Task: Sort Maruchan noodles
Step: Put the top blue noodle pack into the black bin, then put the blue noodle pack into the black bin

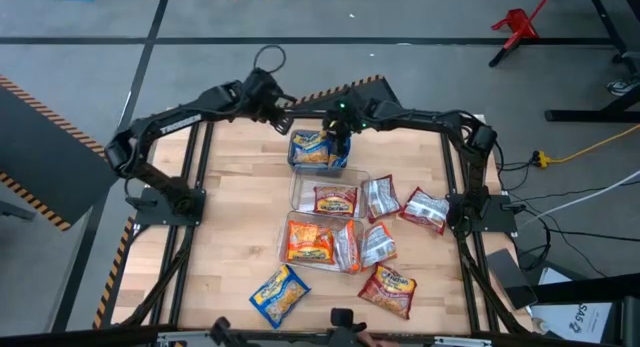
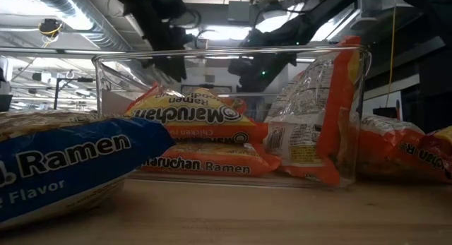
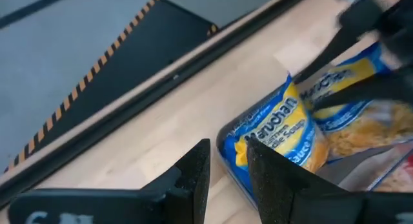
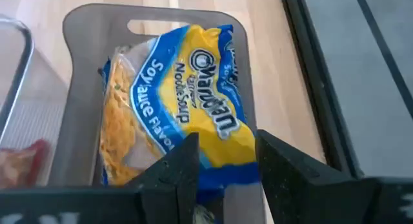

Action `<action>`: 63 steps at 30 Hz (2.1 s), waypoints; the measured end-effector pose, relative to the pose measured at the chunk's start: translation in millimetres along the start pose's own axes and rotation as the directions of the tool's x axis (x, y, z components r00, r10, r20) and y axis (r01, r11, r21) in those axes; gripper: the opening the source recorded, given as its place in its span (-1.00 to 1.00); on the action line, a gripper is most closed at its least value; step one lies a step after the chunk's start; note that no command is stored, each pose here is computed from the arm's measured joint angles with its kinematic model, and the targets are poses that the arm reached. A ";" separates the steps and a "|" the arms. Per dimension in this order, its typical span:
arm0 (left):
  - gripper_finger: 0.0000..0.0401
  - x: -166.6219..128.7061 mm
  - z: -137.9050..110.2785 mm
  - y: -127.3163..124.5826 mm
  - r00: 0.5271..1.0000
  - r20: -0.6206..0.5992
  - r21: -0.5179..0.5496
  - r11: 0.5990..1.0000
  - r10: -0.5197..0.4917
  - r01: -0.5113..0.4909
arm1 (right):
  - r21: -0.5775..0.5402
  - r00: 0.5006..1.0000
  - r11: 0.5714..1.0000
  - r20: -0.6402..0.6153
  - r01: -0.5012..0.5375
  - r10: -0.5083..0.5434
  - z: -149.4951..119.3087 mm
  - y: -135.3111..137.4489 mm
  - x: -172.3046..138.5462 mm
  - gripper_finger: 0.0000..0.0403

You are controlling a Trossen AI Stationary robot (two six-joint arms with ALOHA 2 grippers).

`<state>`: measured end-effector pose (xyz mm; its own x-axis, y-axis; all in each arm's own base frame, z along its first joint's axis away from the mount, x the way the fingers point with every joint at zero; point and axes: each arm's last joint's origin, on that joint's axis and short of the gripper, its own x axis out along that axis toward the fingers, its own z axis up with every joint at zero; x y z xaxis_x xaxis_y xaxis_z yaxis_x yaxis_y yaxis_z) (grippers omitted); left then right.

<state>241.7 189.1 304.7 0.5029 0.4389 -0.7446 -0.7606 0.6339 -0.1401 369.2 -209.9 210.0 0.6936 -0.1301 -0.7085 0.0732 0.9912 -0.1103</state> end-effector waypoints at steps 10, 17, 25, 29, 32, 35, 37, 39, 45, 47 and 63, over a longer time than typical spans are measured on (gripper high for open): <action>-0.52 -28.9 -0.4 1.2 0.999 0.051 0.000 1.000 -0.012 0.012 | 0.045 0.997 0.999 -0.072 -0.023 0.026 -9.5 7.6 14.4 -0.31; -0.52 -40.7 -5.5 2.9 1.000 0.028 0.001 1.000 -0.006 0.006 | 0.063 0.992 0.997 -0.118 -0.042 0.050 -13.8 9.9 13.0 -0.31; -0.52 -54.4 -24.7 -2.2 0.986 -0.139 -0.004 0.995 -0.094 0.095 | 0.039 0.999 0.999 -0.013 -0.030 0.030 14.3 13.9 -45.7 -0.31; -0.52 -60.9 -47.1 -26.4 0.930 -0.319 -0.002 0.982 -0.181 0.190 | 0.015 0.997 1.000 0.077 0.005 -0.006 31.7 19.9 -97.6 -0.31; -0.52 -64.5 -69.8 -57.1 0.887 -0.406 0.017 0.969 -0.219 0.248 | -0.002 0.990 0.999 0.139 0.036 -0.035 39.7 26.2 -135.9 -0.31; -0.52 -70.7 -101.5 -89.3 0.851 -0.472 0.048 0.958 -0.229 0.284 | -0.017 0.976 0.998 0.208 0.066 -0.061 45.1 33.1 -171.8 -0.31; -0.52 -76.4 -124.8 -109.2 0.843 -0.492 0.075 0.954 -0.216 0.289 | -0.023 0.969 0.997 0.238 0.080 -0.072 46.0 37.7 -191.1 -0.31; -0.52 -82.9 -151.3 -126.6 0.832 -0.513 0.093 0.950 -0.211 0.298 | -0.029 0.960 0.996 0.268 0.089 -0.078 46.2 41.9 -207.7 -0.31; -0.36 -107.4 -210.8 -170.3 0.813 -0.447 0.020 0.904 -0.373 0.426 | -0.036 0.949 0.994 0.304 0.102 -0.086 42.3 52.1 -240.8 -0.31; -0.26 -115.0 -223.7 -178.7 0.819 -0.388 -0.023 0.892 -0.424 0.451 | -0.038 0.948 0.995 0.307 0.094 -0.078 41.2 53.9 -245.3 -0.31; 0.16 -90.0 -294.7 -204.3 0.821 -0.378 -0.042 0.894 -0.427 0.446 | -0.006 0.963 0.999 0.266 0.052 -0.048 36.5 56.4 -244.9 -0.31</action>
<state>230.9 -167.5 208.0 0.5830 -0.1512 -0.7983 -0.4731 0.7356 -0.4849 229.6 -121.2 402.7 0.8548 -0.1666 -0.4914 0.1046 0.9829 -0.1514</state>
